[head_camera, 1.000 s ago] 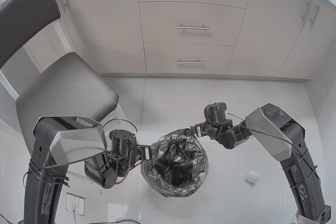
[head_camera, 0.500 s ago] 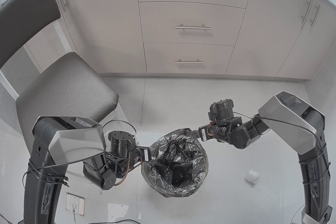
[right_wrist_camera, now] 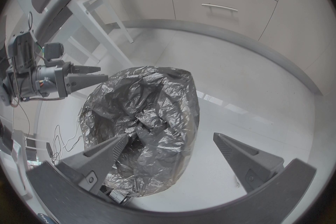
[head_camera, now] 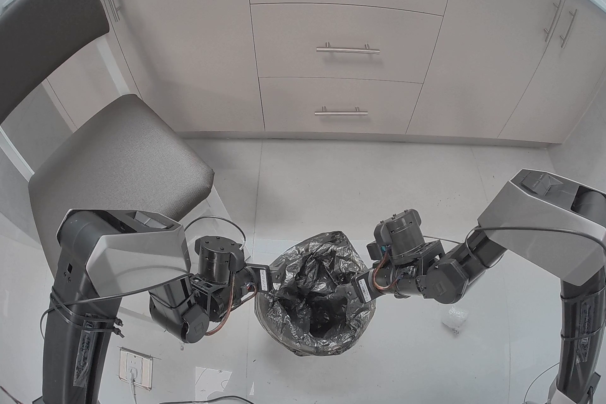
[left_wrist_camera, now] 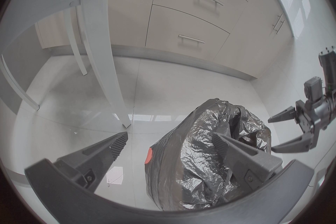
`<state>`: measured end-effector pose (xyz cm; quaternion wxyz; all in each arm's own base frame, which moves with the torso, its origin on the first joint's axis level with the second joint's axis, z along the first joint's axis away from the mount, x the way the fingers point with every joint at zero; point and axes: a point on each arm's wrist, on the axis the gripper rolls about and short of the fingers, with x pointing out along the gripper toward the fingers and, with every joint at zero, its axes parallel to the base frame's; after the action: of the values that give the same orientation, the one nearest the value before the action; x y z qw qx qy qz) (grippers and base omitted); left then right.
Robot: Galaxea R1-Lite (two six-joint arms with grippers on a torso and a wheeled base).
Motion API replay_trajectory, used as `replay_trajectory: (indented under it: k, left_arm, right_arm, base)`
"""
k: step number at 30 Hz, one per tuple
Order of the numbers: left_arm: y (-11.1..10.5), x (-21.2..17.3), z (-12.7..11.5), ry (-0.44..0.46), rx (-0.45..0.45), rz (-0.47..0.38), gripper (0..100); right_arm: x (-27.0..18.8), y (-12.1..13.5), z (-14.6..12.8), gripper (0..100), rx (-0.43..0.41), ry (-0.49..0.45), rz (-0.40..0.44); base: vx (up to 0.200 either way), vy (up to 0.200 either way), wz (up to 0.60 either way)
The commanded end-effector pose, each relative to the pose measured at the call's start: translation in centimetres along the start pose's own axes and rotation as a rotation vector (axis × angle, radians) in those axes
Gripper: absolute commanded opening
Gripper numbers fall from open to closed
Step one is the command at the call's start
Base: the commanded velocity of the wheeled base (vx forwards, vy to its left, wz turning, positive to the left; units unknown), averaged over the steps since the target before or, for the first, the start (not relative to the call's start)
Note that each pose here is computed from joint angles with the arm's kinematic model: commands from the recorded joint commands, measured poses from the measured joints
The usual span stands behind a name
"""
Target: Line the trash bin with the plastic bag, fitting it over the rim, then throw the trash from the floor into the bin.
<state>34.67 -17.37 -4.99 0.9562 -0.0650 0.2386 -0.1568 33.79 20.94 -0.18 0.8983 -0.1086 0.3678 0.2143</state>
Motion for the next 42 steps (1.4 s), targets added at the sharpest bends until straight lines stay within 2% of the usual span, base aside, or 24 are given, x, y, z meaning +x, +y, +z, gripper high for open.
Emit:
replay_trajectory:
  k: [1, 11, 18, 32, 42]
  left_arm:
    - [0.0, 0.1, -0.1, 0.003, 0.0, 0.001, 100]
    - [0.1, 0.3, -0.5, 0.01, 0.002, 0.003, 100]
    - [0.1, 0.3, -0.5, 0.011, 0.002, 0.004, 100]
    - [0.1, 0.3, -0.5, 0.013, 0.004, 0.004, 100]
    - [-0.1, 0.2, -0.4, 0.011, 0.004, -0.001, 100]
  right_arm:
    - [1.2, 0.1, -1.2, 100, -0.003, 0.041, 0.001]
    - [2.8, -2.6, -3.3, 100, 0.046, 0.115, -0.049]
    - [2.8, -2.8, -4.3, 100, 0.05, 0.143, -0.059]
    - [3.4, -4.9, -4.9, 100, 0.083, 0.137, -0.093]
    - [2.8, -4.8, -4.3, 100, 0.088, 0.113, -0.094]
  base:
    - [0.0, 0.0, 0.0]
    - [0.0, 0.0, 0.0]
    - [0.0, 0.0, 0.0]
    - [0.0, 0.0, 0.0]
    - [0.0, 0.0, 0.0]
